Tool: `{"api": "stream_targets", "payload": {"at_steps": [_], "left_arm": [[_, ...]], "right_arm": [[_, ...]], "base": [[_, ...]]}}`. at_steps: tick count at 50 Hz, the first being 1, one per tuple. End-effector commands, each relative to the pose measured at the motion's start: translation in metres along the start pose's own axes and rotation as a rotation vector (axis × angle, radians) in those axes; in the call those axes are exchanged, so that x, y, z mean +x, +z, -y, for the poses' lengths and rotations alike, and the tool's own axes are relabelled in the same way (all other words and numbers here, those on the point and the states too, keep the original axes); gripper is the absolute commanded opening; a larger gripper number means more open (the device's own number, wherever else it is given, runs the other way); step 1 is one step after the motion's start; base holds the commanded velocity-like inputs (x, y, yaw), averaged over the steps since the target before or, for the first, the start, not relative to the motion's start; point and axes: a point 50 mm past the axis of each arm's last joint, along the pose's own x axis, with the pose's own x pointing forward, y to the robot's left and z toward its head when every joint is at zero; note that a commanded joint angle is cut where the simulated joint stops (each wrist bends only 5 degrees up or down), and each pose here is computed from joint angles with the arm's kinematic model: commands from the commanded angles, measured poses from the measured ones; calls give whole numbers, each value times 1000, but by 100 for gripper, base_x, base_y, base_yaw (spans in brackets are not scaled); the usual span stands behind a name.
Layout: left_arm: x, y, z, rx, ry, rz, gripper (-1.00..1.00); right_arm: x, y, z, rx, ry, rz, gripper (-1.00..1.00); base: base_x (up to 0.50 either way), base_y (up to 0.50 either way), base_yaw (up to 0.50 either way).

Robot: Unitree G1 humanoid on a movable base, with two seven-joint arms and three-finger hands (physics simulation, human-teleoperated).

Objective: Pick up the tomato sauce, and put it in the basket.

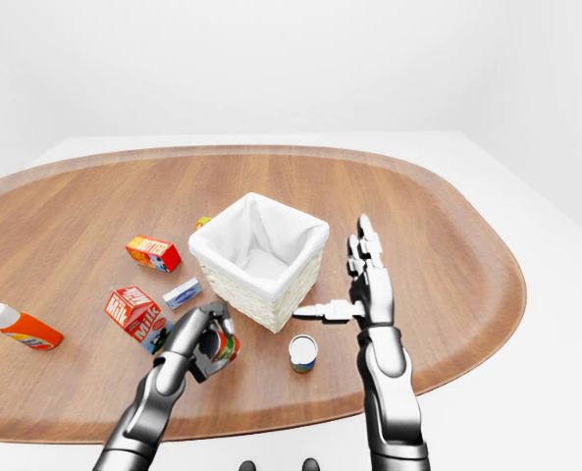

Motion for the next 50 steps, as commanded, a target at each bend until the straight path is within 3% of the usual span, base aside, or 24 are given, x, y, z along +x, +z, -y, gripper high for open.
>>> {"api": "stream_targets", "payload": {"at_steps": [1, 12, 26, 50], "left_arm": [[-7, 17, -11, -40, 31, 80, -100], [-11, 26, -17, -45, 36, 121, -100], [-16, 19, -22, -56, 48, 99, -100], [-37, 52, -47, -76, 65, 199, -100]], "right_arm": [[0, 1, 0, 0, -1, 2, 100], [0, -1, 0, -1, -1, -4, 100], [1, -4, 0, -2, -1, -18, 100], [0, -1, 0, -1, -3, -5, 100]], "base": [[0, 0, 0], [0, 0, 0], [0, 0, 0], [0, 0, 0]]}}
